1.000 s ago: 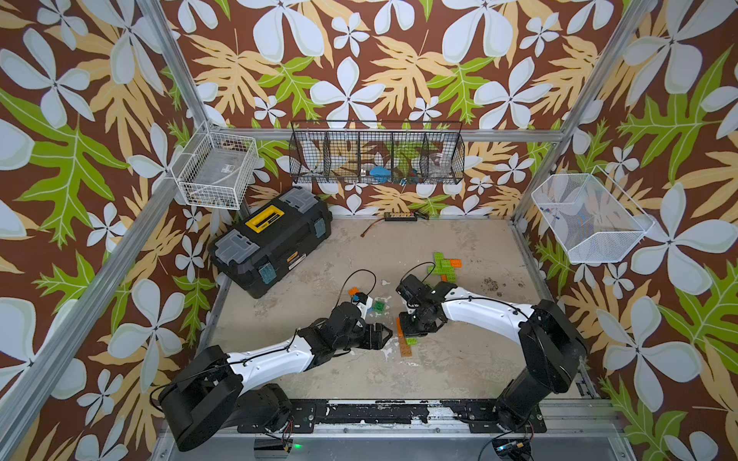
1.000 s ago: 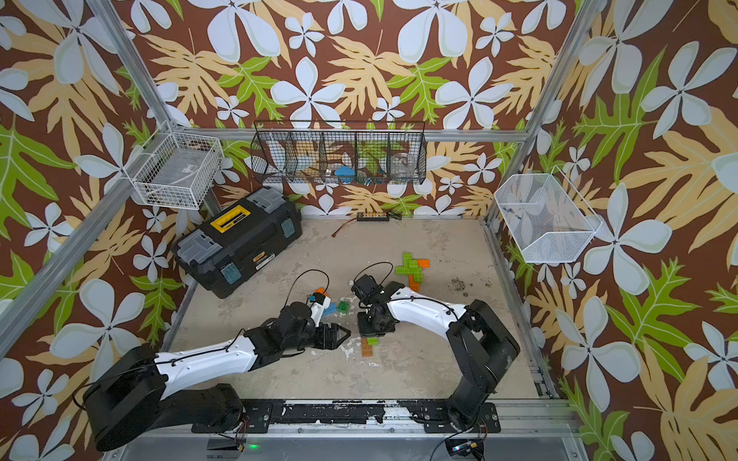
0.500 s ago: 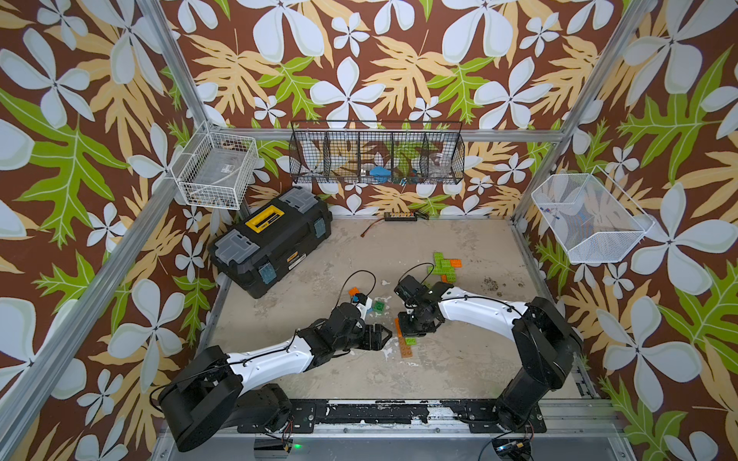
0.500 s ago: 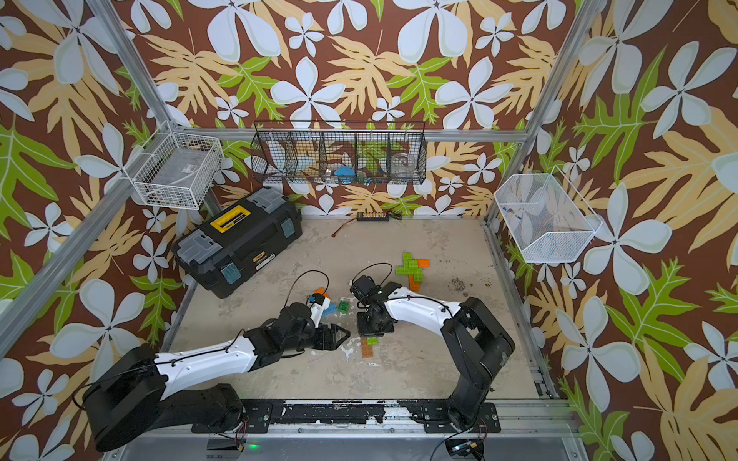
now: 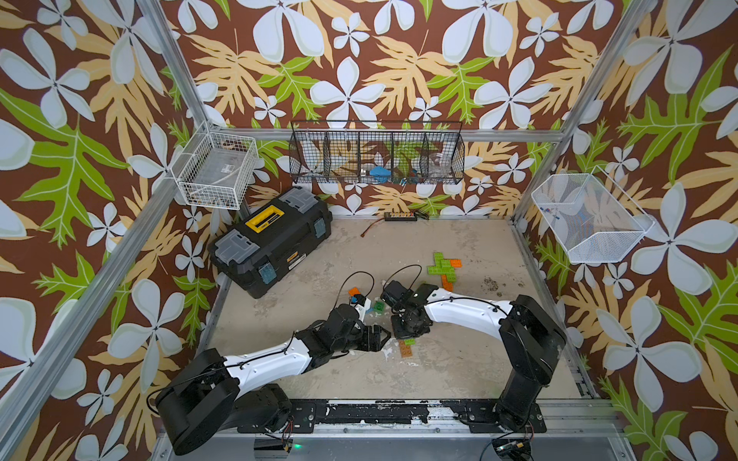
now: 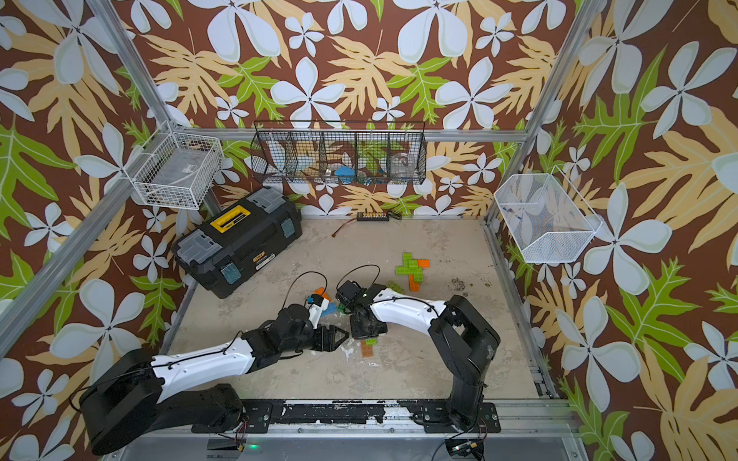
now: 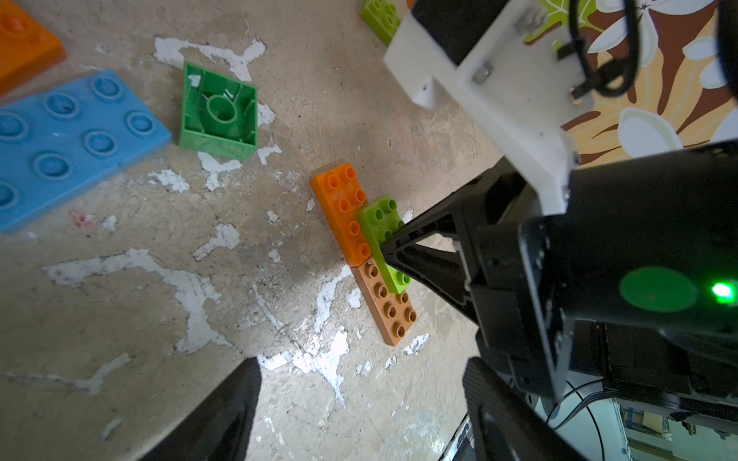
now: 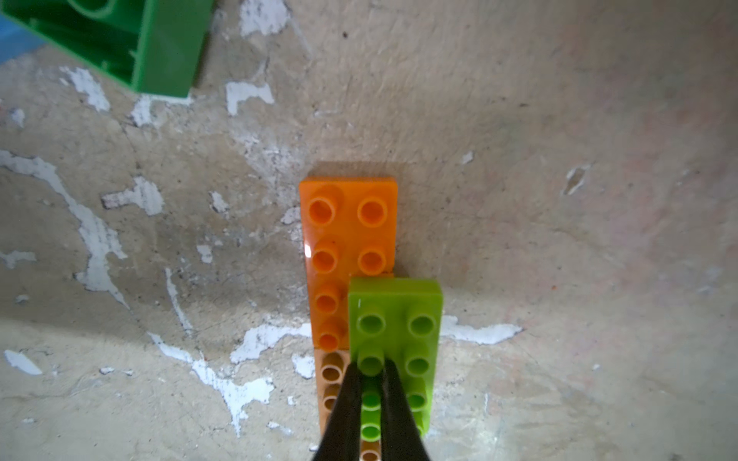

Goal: Assemble a small pinwheel with lego
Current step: Assemble the lego brick with the lego brick.

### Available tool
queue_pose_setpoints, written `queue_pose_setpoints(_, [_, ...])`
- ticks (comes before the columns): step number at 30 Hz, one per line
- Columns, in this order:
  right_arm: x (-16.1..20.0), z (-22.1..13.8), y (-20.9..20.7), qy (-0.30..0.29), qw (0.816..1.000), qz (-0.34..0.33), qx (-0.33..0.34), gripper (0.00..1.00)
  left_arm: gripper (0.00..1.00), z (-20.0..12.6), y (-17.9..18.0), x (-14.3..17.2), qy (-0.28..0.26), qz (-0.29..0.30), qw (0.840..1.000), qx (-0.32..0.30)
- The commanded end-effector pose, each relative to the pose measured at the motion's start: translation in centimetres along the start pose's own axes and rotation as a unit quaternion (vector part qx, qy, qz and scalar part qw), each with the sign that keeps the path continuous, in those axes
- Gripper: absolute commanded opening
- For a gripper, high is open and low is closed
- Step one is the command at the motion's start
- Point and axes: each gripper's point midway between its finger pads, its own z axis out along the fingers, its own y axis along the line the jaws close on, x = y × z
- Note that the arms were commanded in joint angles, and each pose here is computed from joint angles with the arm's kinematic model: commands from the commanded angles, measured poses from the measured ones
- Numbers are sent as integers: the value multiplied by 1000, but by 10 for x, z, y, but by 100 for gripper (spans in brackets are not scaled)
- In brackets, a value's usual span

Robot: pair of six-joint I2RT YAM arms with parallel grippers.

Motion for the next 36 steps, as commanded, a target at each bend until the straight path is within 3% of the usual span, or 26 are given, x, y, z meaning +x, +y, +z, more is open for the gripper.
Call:
queue_pose_setpoints(1, [18,19,-9,38,999,-10,25,10,82,-3,2,-4,-12,1,1000,-3])
queue_pose_setpoints(13, [33,-17,-19,19,1000,-9,6,10,82,-10,6,13,3,3,1000,-15])
queue_pose_setpoints(21, [15,-42,-3,-21,999,-6,-34,35,83,-5,0,0,-6,7,1000,-17])
queue_pose_setpoints(25, [5,-52,-15,-41,999,-2,-30,39,83,-4,4,-6,-13,6,1000,-28])
queue_pose_setpoints(30, [-27,-62,-49,-86,995,44,-32,39,82,-3,11,-26,-29,-2,999,-38])
queue_pose_setpoints(36, [-92,-66,-96,-146,978,149,-28,39,82,14,12,-63,-27,24,997,-67])
